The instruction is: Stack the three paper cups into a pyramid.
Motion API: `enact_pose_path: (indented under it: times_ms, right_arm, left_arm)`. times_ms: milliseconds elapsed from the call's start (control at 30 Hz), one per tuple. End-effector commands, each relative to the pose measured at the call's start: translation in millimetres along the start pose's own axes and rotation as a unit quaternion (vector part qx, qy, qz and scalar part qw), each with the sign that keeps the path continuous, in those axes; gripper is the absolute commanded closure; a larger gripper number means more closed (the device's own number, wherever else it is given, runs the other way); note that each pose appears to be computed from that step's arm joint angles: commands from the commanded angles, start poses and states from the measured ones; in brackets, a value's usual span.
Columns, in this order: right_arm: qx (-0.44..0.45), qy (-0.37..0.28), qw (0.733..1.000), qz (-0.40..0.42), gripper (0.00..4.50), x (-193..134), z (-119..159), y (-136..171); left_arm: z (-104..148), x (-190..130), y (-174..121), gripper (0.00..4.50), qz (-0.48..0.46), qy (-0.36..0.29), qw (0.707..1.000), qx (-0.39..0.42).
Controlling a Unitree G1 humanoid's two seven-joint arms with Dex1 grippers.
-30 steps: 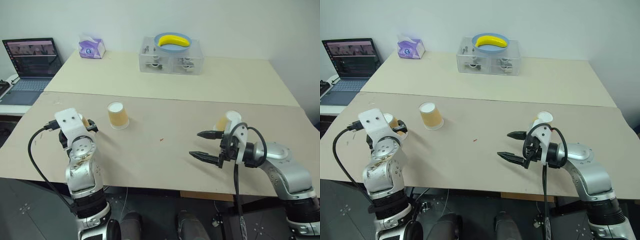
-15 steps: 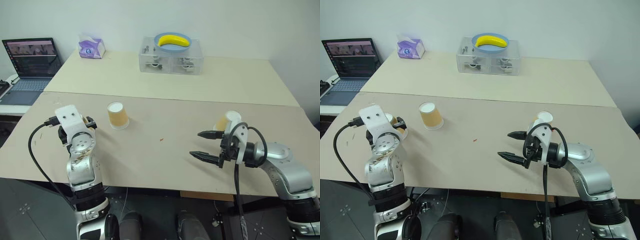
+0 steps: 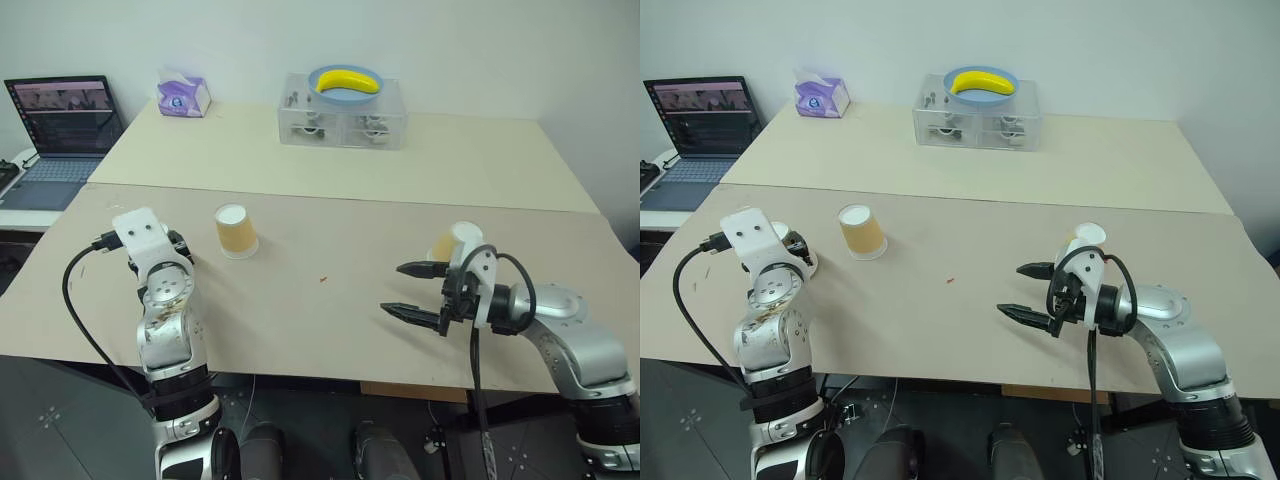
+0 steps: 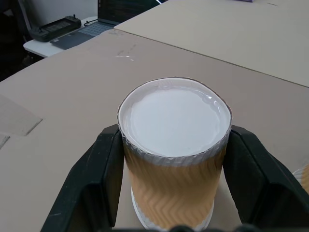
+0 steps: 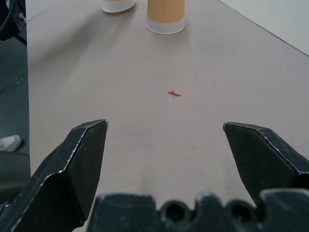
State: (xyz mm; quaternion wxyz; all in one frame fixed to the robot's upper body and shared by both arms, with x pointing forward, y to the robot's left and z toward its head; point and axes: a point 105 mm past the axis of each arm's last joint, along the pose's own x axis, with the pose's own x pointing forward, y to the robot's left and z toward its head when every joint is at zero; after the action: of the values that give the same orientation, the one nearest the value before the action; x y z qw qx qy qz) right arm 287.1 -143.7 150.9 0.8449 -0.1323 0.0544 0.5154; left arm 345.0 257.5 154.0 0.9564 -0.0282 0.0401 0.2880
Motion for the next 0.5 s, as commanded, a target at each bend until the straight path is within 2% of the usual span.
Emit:
enact_pose_path:
  times_ms: [33, 133, 233, 333, 433, 500]
  right_arm:
    - [-0.019, -0.005, 1.000, -0.012, 0.00, -7.6, 8.1, -4.2]
    - [-0.018, -0.002, 1.000, -0.011, 0.00, -7.8, 6.7, -4.2]
    - [-0.017, 0.001, 1.000, -0.011, 0.00, -9.0, 5.9, -5.6]
    - [-0.016, 0.004, 1.000, -0.011, 0.00, -9.9, 5.5, -7.4]
    - [-0.015, 0.005, 1.000, -0.014, 0.00, -11.0, 4.8, -10.5]
    - [-0.012, 0.006, 1.000, -0.013, 0.00, -11.8, 4.2, -10.0]
  left_arm:
    - [19.3, -1.5, -4.9, 2.04, -0.007, -0.039, 0.999, 0.005]
    - [36.7, -3.4, -8.9, 2.04, -0.014, -0.077, 0.997, 0.013]
    - [88.0, -14.3, -20.6, 2.04, -0.044, -0.186, 0.982, 0.014]
    - [130.8, -25.3, -28.9, 2.04, -0.068, -0.268, 0.961, 0.001]
    - [162.4, -39.5, -57.2, 2.04, -0.156, -0.319, 0.935, -0.017]
    - [163.8, -50.0, -89.2, 2.04, -0.257, -0.312, 0.915, -0.020]
